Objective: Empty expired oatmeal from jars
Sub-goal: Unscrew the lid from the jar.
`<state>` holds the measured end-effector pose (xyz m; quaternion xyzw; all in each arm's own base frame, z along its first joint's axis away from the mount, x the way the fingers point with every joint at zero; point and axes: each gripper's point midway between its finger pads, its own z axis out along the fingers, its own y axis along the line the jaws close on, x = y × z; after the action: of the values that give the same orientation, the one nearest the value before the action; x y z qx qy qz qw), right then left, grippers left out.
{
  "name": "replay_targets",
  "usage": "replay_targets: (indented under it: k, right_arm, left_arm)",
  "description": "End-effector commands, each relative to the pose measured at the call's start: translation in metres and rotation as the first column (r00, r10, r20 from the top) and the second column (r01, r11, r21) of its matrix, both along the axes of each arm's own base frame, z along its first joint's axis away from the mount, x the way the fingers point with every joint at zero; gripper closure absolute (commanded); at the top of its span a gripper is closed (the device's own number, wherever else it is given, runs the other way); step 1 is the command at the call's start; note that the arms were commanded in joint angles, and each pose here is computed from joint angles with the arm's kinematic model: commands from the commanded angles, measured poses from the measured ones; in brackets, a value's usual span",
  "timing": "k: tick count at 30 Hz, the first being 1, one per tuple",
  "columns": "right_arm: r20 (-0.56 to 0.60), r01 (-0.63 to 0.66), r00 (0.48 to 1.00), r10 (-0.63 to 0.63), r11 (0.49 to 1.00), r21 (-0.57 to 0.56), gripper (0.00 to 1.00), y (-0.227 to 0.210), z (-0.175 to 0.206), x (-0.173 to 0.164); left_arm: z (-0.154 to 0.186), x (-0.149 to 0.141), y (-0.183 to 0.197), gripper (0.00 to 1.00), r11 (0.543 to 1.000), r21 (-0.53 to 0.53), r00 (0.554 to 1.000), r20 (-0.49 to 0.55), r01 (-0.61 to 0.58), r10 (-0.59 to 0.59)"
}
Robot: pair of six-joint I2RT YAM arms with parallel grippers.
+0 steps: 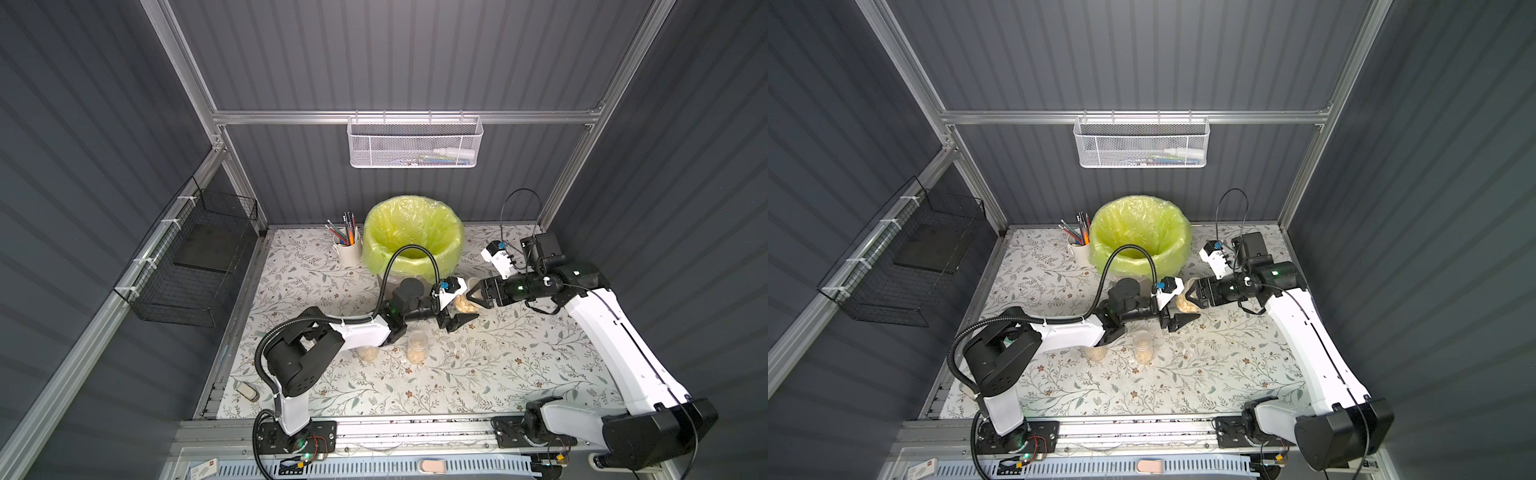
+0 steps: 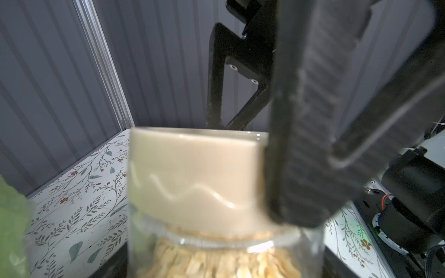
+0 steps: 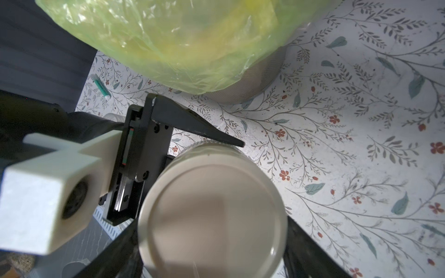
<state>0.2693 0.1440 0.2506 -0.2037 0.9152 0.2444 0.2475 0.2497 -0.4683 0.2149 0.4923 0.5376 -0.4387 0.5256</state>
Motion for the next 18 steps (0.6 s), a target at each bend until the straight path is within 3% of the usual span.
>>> replay_targets:
  k: [1,7,18]
  right_arm:
    - [0.128,-0.205,0.971,0.204,0.979,-0.009,0.26,0.019,0.013,-0.002]
    - [0.225,-0.325,0.914,0.337,0.941,-0.092,0.20,0.025,0.017,-0.007]
    - [0.225,-0.402,0.881,0.417,0.909,-0.114,0.13,0.030,0.016,-0.022]
  left_arm:
    - [0.061,-0.031,-0.003,0.87,0.982,-0.142,0.987,0.117,0.124,-0.107]
    - [0.061,-0.032,-0.004,0.87,0.982,-0.136,0.986,0.118,0.130,-0.114]
    - [0.064,-0.029,-0.002,0.88,0.984,-0.146,0.987,0.137,0.102,-0.082]
